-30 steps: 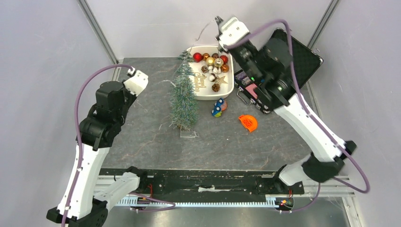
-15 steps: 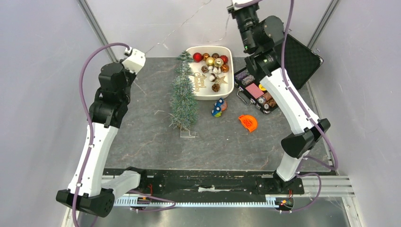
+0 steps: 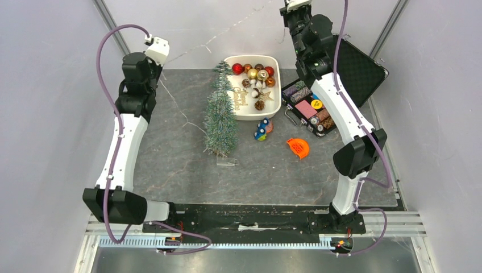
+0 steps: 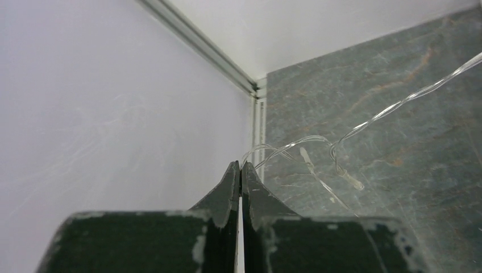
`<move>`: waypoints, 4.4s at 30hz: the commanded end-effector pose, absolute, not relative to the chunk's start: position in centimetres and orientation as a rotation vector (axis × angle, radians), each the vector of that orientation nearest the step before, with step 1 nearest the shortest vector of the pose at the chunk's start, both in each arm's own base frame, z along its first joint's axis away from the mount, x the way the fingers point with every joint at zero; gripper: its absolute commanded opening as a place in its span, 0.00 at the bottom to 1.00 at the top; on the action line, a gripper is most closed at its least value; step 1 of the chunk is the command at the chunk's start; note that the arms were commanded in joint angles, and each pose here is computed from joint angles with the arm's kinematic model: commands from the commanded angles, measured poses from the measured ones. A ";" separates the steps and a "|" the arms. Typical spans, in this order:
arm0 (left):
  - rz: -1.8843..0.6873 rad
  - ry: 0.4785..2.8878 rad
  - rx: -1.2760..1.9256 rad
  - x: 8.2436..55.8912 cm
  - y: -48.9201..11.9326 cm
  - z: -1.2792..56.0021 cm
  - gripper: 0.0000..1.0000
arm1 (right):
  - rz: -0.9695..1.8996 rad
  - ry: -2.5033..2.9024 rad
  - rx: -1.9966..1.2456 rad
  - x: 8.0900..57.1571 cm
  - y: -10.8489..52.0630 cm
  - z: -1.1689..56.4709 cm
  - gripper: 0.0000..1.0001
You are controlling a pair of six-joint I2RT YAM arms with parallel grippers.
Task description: Decorate the small christmas tree
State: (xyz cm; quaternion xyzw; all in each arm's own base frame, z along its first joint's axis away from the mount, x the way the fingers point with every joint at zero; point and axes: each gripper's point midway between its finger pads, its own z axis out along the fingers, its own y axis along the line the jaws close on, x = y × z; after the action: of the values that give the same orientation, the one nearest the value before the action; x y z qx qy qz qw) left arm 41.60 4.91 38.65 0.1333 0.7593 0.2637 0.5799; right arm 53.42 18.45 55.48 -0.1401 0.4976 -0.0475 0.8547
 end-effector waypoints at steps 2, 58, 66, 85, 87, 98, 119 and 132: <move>0.465 1.720 0.322 44.0 2.6 38.4 0.02 | -0.102 1.151 -0.366 55.2 18.4 51.2 0.00; 0.185 1.996 0.589 42.8 -6.4 32.8 0.72 | -0.181 0.963 0.096 31.1 -7.1 60.1 0.00; 0.226 1.998 0.494 41.8 -2.7 34.1 0.72 | -0.043 0.770 -0.216 24.2 0.3 67.5 0.00; -0.474 1.773 0.680 25.2 -11.5 43.9 0.74 | 0.516 0.269 -0.733 6.0 13.3 72.9 0.00; -0.628 1.731 0.720 22.9 -13.5 44.9 0.75 | 0.542 0.262 -0.727 6.2 13.1 73.2 0.00; -0.755 1.592 1.035 19.1 -26.4 48.2 0.81 | 0.577 0.418 -0.662 13.1 11.6 70.1 0.00; -0.610 1.002 1.061 15.3 -44.7 58.2 0.80 | 0.616 0.720 -0.623 21.6 12.5 60.1 0.00; -0.339 1.051 0.878 19.9 -43.6 59.2 0.63 | 0.650 0.764 -0.677 21.2 13.8 57.7 0.00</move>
State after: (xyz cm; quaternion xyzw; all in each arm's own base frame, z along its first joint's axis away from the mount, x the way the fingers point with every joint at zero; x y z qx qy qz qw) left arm 18.49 -45.76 55.54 0.4567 0.4971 -0.2003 0.7100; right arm 21.67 13.38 58.08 -0.3036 0.3592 0.3055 0.8279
